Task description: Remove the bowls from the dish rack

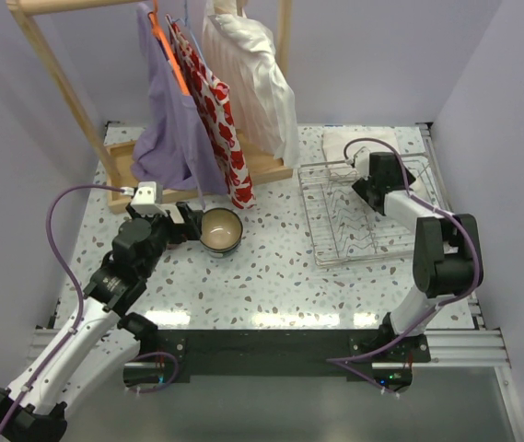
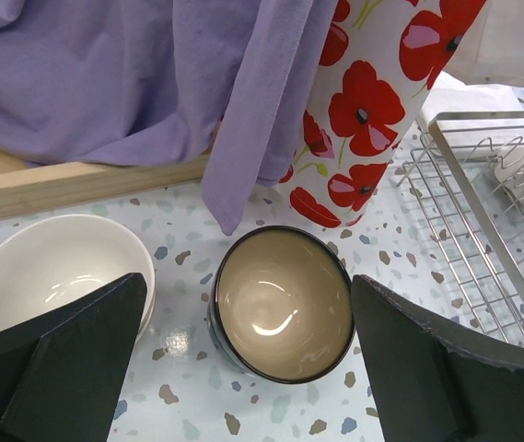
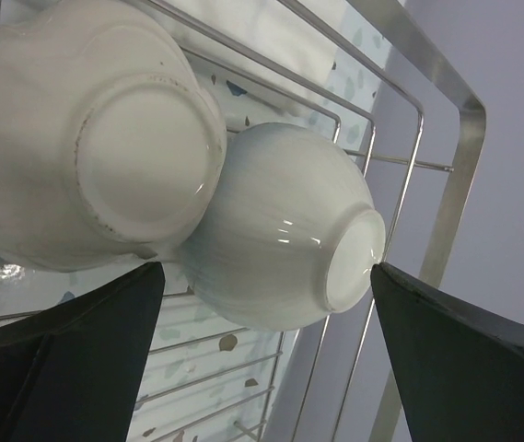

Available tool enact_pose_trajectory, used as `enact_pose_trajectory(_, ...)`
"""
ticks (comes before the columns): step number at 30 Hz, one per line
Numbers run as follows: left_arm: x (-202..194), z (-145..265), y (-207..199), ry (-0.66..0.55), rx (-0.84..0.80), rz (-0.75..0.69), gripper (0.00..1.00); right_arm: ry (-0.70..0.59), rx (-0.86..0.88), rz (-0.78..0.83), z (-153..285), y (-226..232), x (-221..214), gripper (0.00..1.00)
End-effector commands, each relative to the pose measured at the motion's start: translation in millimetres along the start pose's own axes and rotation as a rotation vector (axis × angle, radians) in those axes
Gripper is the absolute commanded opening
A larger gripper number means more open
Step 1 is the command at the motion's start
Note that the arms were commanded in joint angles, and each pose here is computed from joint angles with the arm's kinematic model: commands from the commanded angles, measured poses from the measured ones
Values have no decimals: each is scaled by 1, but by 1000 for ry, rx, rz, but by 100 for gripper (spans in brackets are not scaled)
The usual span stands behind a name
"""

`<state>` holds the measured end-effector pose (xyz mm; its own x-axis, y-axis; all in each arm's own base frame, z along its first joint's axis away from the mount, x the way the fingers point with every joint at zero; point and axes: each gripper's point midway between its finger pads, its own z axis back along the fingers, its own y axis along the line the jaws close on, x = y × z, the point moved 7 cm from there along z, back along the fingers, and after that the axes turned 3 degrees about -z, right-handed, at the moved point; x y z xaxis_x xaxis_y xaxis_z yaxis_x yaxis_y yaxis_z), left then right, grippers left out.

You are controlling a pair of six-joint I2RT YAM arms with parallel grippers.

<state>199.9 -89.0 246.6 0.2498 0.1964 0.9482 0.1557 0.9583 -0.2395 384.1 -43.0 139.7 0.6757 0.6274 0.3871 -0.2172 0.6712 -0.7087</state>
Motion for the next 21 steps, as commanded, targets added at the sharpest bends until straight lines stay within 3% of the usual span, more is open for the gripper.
enact_pose_trajectory(1,4,-2,2,-32,11,6,98,-25,17,-51,12,-15,-7,99)
enact_pose_trajectory(9,6,0,1,-44,4,6,98,-56,29,-112,12,-28,-26,99)
enact_pose_trajectory(21,6,1,2,-46,5,5,98,-55,-15,-11,0,-25,-31,99)
